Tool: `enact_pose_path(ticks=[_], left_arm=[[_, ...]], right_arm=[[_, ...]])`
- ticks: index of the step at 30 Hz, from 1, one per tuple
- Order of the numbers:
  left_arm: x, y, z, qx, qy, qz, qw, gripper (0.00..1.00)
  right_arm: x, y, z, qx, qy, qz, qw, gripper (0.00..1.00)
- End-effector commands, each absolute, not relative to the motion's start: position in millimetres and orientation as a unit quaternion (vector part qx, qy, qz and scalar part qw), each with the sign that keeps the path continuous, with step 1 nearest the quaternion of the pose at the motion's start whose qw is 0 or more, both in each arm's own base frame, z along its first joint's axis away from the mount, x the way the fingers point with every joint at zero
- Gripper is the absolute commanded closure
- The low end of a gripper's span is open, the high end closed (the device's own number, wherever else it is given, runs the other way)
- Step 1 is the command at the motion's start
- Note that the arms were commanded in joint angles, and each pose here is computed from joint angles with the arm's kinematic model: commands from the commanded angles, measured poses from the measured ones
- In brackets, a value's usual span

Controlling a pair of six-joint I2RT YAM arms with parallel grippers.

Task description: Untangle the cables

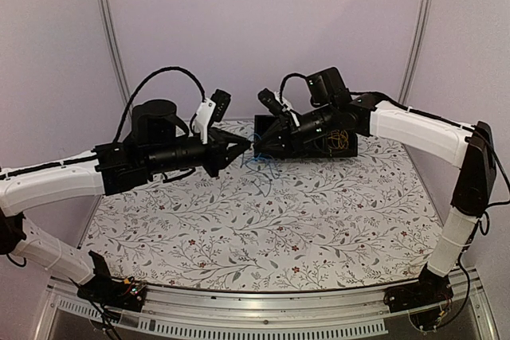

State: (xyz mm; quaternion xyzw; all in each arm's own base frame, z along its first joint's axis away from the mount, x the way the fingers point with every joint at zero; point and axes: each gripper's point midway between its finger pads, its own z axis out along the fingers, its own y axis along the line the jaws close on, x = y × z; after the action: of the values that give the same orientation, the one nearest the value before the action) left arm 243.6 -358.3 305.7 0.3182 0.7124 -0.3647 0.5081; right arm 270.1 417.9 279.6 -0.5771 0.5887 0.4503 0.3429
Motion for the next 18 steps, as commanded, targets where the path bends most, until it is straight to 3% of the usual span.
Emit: enact_pose_path(ticks=[1,4,12,18], left_arm=[[255,-367,286,0.307,0.713,-0.349,0.525,0.76],[273,-374,266,0.285,0.715,-0.337,0.542,0.72],[321,-389,250,0.194,0.693,-0.354,0.597,0.88],[364,-393,177,0.156,0.729,-0.323,0.583,0.91]], right_arm=[[256,418,309,-0.578,0.557,0.484,0.349,1.0],[243,410,333,-0.579,0.535,0.498,0.36,1.0],[213,392,373,-0.575,0.514,0.528,0.356,1.0],[199,375,415,-0.584,0.486,0.516,0.395,1.0]])
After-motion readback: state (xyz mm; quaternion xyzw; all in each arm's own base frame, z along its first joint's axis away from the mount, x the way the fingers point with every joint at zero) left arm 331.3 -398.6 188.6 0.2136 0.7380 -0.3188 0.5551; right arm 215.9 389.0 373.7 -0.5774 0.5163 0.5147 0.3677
